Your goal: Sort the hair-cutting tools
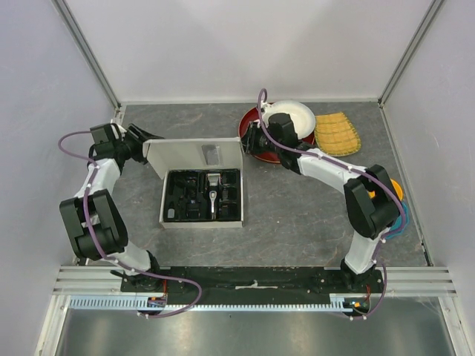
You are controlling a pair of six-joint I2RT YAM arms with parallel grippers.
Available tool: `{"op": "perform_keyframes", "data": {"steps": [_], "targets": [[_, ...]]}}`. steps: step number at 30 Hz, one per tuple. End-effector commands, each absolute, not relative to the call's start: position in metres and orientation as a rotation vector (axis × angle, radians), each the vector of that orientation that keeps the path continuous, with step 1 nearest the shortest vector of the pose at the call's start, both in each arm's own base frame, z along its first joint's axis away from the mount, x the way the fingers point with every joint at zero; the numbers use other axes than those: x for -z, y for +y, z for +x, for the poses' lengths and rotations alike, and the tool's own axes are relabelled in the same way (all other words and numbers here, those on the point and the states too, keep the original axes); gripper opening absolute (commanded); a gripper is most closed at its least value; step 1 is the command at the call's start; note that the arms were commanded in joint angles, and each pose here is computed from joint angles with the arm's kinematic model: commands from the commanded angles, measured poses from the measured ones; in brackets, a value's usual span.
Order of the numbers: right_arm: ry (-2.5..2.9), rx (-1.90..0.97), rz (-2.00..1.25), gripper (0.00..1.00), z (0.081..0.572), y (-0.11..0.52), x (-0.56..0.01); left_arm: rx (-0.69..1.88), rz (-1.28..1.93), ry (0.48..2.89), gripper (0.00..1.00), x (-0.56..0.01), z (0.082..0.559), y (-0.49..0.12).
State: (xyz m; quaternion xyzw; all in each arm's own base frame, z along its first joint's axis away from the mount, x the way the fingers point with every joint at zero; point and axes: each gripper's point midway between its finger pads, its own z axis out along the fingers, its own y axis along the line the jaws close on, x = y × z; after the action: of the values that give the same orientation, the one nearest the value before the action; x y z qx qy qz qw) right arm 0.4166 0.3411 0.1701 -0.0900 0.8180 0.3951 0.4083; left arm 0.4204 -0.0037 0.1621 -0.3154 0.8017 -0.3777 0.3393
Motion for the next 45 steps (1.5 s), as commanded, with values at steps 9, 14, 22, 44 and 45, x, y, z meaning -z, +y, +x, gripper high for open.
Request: {"op": "perform_keyframes", "data": {"steps": [9,14,22,44,45], "targets": [[2.073,-0.746,-0.204,0.36,0.381,0.31,-0.191,0.69,-0.822,2.145,0.62,-0.168,0.386,0.016],[2.157,-0.61,-0.189,0.42,0.373,0.291,-0.174,0.489,-0.894,2.152,0.65,-0.167,0.374,0.039],[2.21,-0.675,-0.255,0.41,0.351,0.302,-0.16,0.377,-0.931,2.194,0.64,-0.163,0.353,0.048],[2.204,-0.83,-0.322,0.39,0.327,0.333,-0.163,0.626,-0.86,2.319,0.29,-0.137,0.319,0.002],[2.203,-0.819,-0.315,0.39,0.328,0.331,-0.163,0.628,-0.86,2.326,0.29,-0.134,0.317,0.0]]}}
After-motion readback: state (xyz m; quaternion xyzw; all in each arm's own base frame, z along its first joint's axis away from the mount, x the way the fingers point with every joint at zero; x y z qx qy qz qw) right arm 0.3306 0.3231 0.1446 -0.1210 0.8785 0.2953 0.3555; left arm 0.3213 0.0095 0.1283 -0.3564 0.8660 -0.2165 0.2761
